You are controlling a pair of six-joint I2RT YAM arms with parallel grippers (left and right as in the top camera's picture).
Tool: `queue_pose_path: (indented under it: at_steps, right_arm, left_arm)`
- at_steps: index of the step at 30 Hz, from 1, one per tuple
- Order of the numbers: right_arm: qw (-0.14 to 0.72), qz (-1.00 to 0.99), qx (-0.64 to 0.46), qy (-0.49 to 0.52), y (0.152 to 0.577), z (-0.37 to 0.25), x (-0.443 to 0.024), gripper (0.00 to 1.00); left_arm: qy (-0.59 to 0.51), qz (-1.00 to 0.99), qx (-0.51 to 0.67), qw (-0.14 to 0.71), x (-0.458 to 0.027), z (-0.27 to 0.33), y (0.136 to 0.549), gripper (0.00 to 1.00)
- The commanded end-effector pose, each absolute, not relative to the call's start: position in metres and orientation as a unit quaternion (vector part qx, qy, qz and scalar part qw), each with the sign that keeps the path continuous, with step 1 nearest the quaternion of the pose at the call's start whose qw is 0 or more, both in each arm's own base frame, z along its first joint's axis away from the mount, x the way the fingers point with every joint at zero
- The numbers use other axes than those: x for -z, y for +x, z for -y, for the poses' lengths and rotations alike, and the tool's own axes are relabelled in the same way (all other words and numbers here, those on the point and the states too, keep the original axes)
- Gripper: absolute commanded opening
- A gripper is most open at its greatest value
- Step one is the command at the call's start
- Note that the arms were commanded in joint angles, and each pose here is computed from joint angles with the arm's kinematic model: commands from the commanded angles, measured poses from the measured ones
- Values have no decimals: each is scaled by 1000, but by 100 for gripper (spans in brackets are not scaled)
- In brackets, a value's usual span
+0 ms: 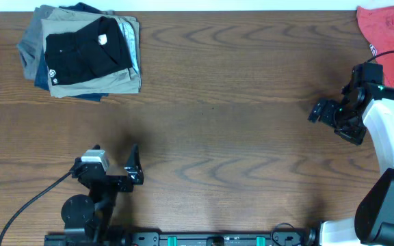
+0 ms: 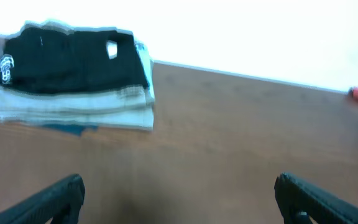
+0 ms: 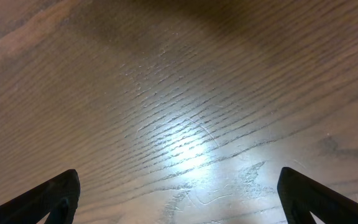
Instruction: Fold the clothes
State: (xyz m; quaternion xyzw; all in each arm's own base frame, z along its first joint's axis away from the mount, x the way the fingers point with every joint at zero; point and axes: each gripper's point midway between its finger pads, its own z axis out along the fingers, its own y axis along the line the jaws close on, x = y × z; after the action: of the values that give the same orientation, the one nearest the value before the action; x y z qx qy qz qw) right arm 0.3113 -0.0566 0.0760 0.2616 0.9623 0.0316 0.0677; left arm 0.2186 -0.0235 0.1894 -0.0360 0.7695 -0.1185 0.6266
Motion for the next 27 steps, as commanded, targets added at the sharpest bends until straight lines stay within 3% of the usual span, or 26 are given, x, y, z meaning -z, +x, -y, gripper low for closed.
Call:
queue_pose_path:
  at_steps: [1,10,27]
  right_arm:
    - [81,-962,-32,258,315,59,-84,99]
    - [81,-962,-32,258,315,59,-84,99]
    - [81,-962,-32,258,315,59,-84,99]
  left_arm:
    - [-37,-761,105,639,-183,18,225,98]
    - [-33,-725,105,680,-163,17,245,98]
    - [-42,-752,101,651,-142,14,244,98]
